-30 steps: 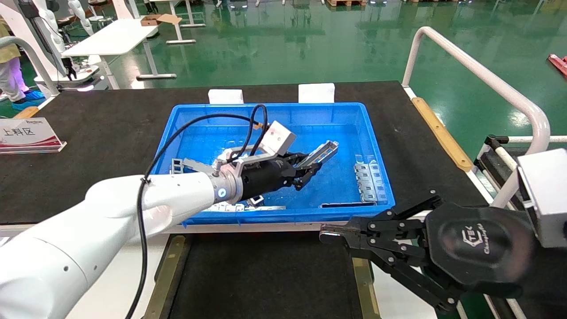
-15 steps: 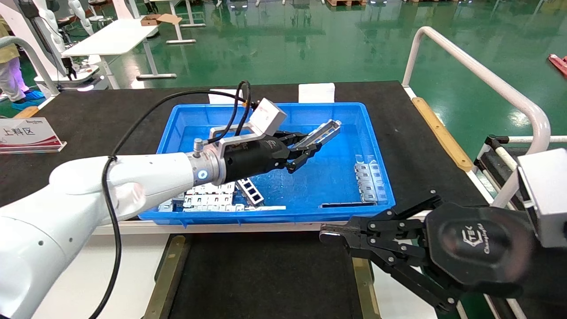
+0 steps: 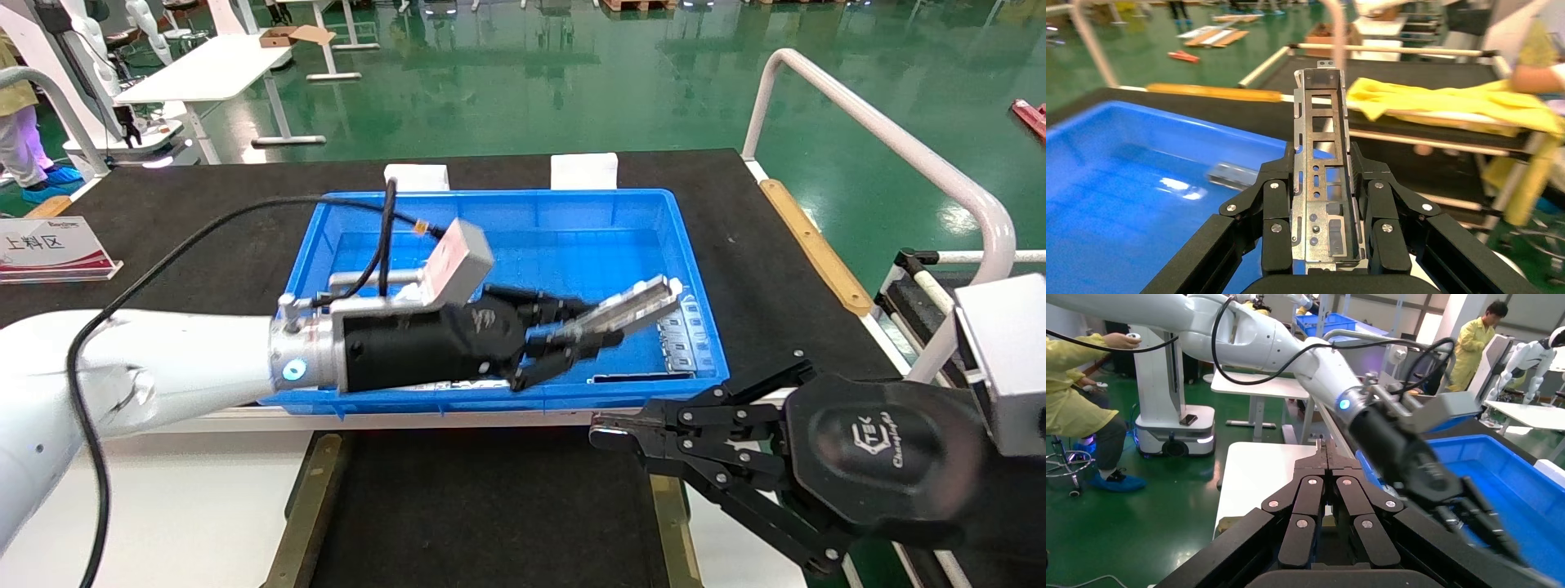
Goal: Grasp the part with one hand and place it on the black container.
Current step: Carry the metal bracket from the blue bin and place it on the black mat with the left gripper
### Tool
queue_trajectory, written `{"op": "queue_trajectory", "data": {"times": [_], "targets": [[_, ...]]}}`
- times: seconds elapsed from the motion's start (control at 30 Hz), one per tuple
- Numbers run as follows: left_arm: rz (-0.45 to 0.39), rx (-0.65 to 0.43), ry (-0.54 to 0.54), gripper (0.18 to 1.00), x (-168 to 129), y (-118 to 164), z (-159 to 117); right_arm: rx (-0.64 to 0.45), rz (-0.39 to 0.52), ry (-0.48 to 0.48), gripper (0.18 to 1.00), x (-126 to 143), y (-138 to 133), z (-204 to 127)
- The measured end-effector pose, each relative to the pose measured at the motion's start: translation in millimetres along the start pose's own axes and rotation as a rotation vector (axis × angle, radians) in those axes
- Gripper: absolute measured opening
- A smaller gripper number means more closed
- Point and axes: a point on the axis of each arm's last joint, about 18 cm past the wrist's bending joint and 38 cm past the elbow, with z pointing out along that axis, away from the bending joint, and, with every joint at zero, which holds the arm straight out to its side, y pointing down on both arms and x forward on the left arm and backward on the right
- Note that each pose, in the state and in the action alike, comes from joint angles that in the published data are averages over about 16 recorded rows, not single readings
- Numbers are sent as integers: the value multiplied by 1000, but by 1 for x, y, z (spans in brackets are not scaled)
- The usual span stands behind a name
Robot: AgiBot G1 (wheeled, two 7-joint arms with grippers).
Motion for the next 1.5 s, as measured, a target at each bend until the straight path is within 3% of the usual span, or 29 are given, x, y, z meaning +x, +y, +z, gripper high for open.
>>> {"op": "queue_trajectory", "data": {"times": [0.33,0.6,0.97,1.5], "targets": [[-103,-32,108,355,42,61,-29,0,0,0,191,0,0,0],[-269,-80,70,355,76,132,-41,0,0,0,191,0,0,0],[-492,-110,-130,355,104,209,-35,0,0,0,191,0,0,0],[-666,-63,-500,355,104,255,-6,0,0,0,191,0,0,0]]}}
